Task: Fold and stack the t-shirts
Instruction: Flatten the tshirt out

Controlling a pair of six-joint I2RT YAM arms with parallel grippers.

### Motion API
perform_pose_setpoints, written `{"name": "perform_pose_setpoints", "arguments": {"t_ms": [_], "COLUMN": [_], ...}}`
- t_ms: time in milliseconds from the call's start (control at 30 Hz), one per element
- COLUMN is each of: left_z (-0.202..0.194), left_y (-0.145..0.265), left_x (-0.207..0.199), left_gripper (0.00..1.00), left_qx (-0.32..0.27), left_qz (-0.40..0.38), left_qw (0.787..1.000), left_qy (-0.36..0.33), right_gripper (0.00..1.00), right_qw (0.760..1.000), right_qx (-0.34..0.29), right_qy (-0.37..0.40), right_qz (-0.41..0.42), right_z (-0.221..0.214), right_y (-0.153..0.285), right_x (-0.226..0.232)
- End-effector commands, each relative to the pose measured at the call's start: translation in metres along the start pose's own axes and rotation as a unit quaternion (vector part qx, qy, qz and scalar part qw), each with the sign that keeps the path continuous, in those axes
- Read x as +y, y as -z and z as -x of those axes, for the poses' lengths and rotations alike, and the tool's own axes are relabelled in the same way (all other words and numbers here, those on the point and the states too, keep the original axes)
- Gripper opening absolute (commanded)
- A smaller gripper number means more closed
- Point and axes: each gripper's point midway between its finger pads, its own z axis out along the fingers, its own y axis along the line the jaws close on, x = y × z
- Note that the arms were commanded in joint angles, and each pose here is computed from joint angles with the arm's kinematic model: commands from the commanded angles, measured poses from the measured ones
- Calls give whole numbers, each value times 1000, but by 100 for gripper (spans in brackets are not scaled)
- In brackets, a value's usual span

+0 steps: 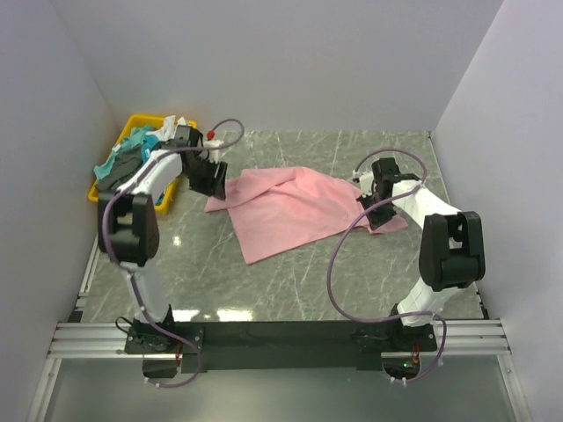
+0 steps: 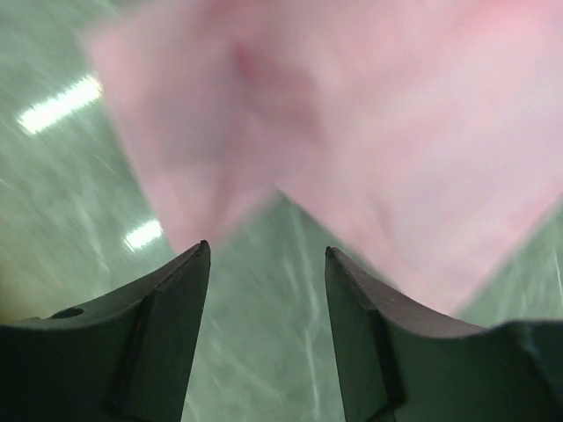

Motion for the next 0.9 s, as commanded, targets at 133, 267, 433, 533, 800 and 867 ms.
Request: {"name": "perform_pose_setpoints", "arguments": {"t_ms": [133, 267, 433, 533, 800, 867], "left_z": [-77, -108, -103, -116, -145, -150], "left_y": [24, 2, -16, -27, -54, -57], "left_x": [-110, -122, -136, -147, -144, -139], "left_gripper": [60, 62, 63, 62, 50, 43], "left_qx": [11, 24, 2, 14, 45, 55], "left_qz": [-57, -56, -40, -41, -14, -8], "left_qw": [974, 969, 956, 944, 933, 933], "left_qy": [-220, -239, -290, -326, -358, -355], "right_gripper": [0, 0, 0, 0, 5, 35], "right_qw": [1000, 1000, 1000, 1000, 999, 999], "right_qx": [3, 11, 24, 28, 36, 35], "right_qy": [9, 5, -3, -8, -14, -16], "right_qz": [0, 0, 5, 7, -4, -6], "right_z": [-11, -17, -30, -36, -45, -47], "right_y": [11, 12, 12, 13, 9, 9], "right_x": [2, 3, 5, 5, 2, -2]}}
